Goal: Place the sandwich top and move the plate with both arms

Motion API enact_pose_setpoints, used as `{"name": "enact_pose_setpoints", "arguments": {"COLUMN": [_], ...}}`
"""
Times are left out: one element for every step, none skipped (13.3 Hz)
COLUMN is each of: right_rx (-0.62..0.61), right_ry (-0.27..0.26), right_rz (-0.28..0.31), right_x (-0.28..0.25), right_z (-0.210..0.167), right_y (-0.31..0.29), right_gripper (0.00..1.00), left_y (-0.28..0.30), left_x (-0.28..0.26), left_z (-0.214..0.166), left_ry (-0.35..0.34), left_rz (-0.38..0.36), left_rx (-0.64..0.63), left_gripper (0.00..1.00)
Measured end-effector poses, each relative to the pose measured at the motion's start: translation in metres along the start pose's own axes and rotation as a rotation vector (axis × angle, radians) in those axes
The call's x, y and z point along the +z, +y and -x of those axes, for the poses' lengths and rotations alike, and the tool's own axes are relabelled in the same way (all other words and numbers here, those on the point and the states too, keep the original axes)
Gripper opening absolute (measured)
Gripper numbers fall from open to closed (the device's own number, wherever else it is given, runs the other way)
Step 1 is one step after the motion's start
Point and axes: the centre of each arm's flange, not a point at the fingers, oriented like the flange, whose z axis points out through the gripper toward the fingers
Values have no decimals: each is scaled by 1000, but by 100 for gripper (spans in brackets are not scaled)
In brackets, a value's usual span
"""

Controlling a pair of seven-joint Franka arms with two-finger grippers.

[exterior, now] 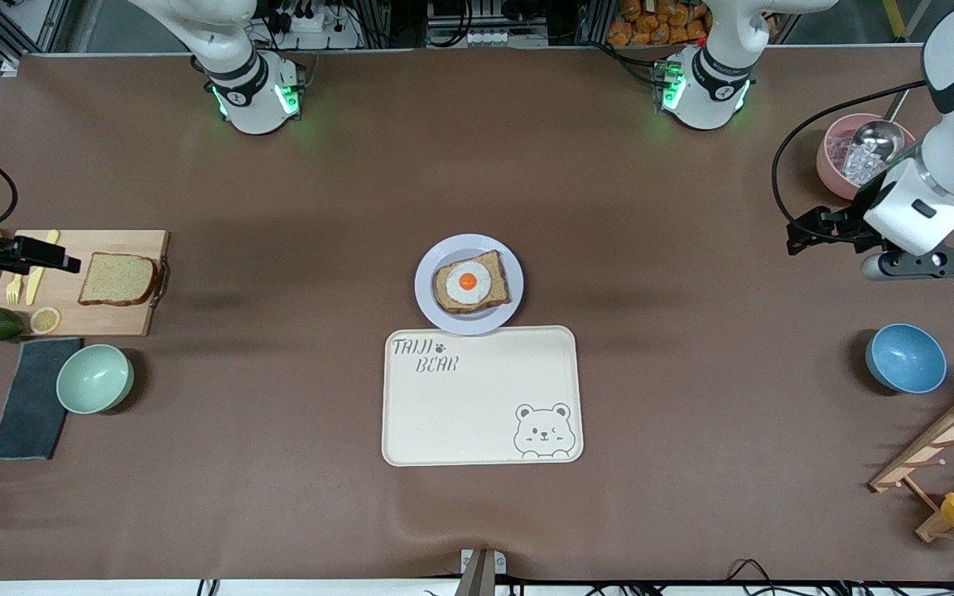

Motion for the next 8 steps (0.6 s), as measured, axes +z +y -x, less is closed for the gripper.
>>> {"name": "enact_pose_setpoints", "arguments": {"right_rx": [-1, -1, 9, 25, 42, 57, 73, 86], "right_ry": [3, -3, -14, -26, -37, -45, -50, -51], "right_rz": [-1, -4, -10, -16, -25, -33, -39, -43], "right_x": [15, 29, 41, 50, 59, 68, 76, 83], "right_z": [0, 1, 2, 2, 3, 3, 4, 3], "right_y": [10, 20, 30, 41, 53, 65, 76, 86], "right_gripper": [100, 100, 100, 100, 100, 100, 100, 100], "left_y": [3, 6, 8, 8, 8, 8, 8, 7], "left_x": [5, 10, 14, 17, 16, 14, 9, 5], "left_z": [-3, -5, -7, -8, -9, -8, -8, -6], "left_ry": [-2, -5, -10, -13, -12, -7, 1, 4], "left_rz": [3, 7, 8, 8, 8, 9, 10, 11], "left_rx": [3, 6, 7, 7, 7, 7, 7, 6], "left_gripper": [100, 100, 100, 100, 100, 100, 100, 100]}}
